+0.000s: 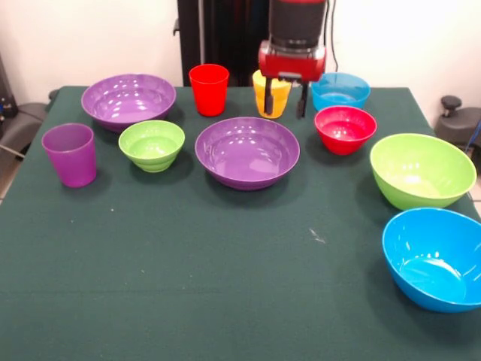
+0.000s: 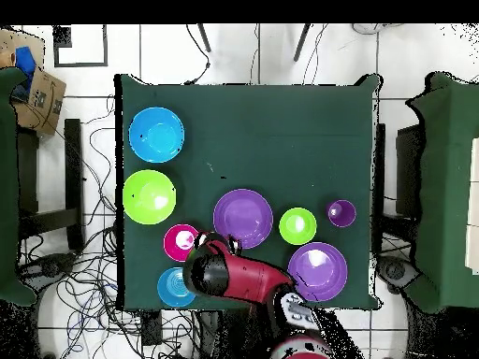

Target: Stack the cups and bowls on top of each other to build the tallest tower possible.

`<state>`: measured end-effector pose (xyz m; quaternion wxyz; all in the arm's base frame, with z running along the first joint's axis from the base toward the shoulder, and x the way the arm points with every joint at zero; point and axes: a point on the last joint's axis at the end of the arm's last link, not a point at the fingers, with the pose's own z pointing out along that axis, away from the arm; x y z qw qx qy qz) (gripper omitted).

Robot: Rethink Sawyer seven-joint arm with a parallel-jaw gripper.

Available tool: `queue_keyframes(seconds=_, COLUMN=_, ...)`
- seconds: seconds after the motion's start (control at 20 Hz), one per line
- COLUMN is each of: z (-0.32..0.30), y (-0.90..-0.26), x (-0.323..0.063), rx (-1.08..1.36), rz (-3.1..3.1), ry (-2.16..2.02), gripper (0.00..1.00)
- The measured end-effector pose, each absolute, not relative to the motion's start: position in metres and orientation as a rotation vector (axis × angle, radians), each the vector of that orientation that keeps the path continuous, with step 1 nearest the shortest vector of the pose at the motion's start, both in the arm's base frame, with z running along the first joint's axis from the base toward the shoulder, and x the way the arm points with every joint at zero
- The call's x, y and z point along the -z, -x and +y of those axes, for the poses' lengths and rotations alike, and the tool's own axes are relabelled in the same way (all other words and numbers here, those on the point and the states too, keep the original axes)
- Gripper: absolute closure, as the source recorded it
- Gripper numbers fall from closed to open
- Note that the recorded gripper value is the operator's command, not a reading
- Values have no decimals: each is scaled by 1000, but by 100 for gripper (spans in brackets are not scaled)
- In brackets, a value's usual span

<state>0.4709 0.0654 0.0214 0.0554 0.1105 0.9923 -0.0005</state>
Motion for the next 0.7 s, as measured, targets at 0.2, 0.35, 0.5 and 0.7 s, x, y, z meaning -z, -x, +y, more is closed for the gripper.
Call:
queue_keyframes(seconds=0.2, z=67, y=-470, x=10, rx=-6, rz=3051, ry=-318, gripper=0)
queue_keyframes(seconds=0.35, z=68, y=-470, x=32, rx=-11, rz=3072, ry=-309, gripper=0)
queue_keyframes(seconds=0.5, z=69, y=-472, x=49, rx=-14, rz=3080, ry=-299, gripper=0)
queue_keyframes(seconds=0.7, z=69, y=-480, x=55, rx=-5, rz=3065, ry=-272, gripper=0)
